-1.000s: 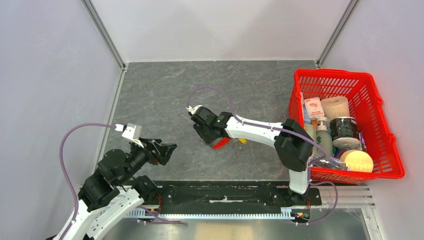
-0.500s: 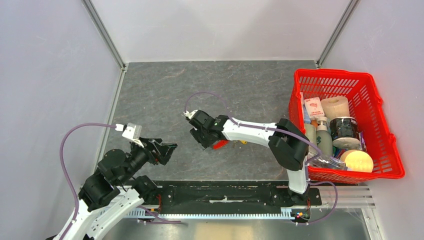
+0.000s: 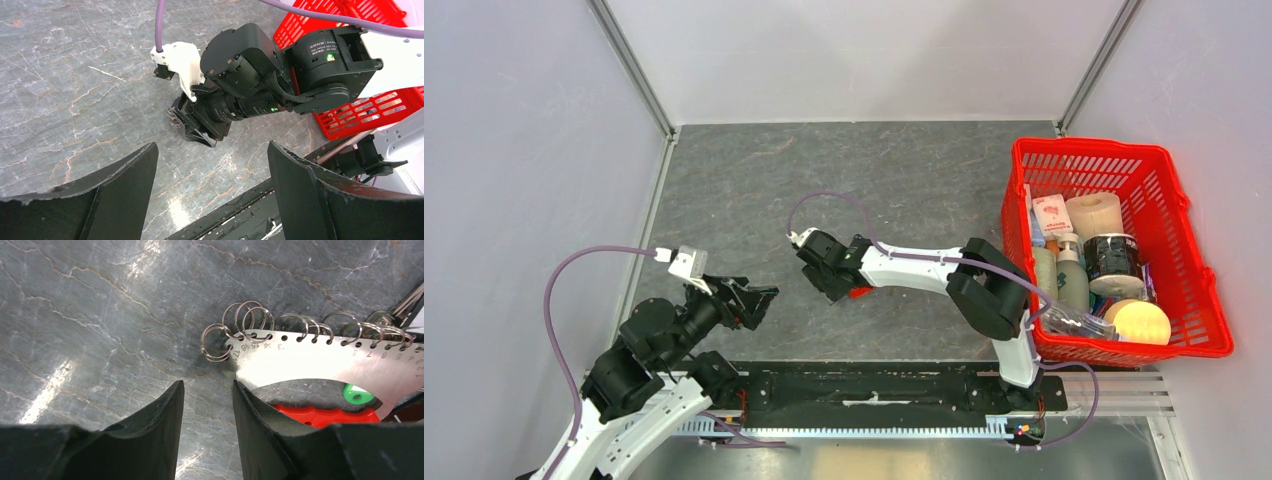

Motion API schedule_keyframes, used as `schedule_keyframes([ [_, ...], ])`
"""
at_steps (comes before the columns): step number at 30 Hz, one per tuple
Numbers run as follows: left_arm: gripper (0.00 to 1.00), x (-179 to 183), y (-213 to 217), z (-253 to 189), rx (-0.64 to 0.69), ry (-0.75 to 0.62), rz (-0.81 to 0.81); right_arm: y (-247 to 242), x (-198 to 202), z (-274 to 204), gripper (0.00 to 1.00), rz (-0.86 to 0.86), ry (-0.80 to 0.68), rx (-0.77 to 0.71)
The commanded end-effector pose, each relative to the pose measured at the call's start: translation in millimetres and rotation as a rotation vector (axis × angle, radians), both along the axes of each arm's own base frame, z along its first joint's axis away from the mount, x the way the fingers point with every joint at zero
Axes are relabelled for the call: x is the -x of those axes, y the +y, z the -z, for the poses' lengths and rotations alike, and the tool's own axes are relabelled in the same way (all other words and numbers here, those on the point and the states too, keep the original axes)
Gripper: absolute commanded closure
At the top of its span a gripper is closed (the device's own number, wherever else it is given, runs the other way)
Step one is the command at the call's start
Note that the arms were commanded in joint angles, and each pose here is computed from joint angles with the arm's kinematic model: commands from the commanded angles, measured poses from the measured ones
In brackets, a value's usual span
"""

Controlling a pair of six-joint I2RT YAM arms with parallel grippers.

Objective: Put the keys on the keyring

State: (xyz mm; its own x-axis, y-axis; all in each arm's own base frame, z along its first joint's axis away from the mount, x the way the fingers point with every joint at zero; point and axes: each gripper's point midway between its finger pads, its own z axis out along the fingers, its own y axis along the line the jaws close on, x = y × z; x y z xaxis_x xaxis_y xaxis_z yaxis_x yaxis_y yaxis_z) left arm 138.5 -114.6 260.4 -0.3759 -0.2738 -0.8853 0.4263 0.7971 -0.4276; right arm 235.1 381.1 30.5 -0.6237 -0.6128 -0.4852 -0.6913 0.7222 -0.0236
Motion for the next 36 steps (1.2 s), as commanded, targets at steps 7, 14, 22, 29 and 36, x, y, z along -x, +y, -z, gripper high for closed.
schedule_keyframes([
  [7, 0.13, -2.0, -2.4, -7.7, 0.005, -0.039, 0.012, 12.6, -20.5, 0.7, 0.52, -0.003, -0.110, -0.001],
  [14, 0.13, -1.8, -2.4, -7.6, 0.005, -0.039, 0.013, 15.0, -22.4, 3.7, 0.57, -0.004, -0.119, -0.002],
  [22, 0.13, -2.0, -2.7, -7.4, 0.005, -0.037, 0.012, 15.4, -25.6, 2.3, 0.62, 0.002, -0.136, -0.004],
  [29, 0.13, -2.0, -2.3, -7.7, 0.006, -0.039, 0.011, 15.7, -25.9, 0.4, 0.72, 0.002, -0.139, -0.008],
  [36, 0.13, -2.0, -2.2, -7.9, 0.007, -0.039, 0.010, 13.8, -29.5, -6.1, 0.81, 0.009, -0.167, -0.007],
])
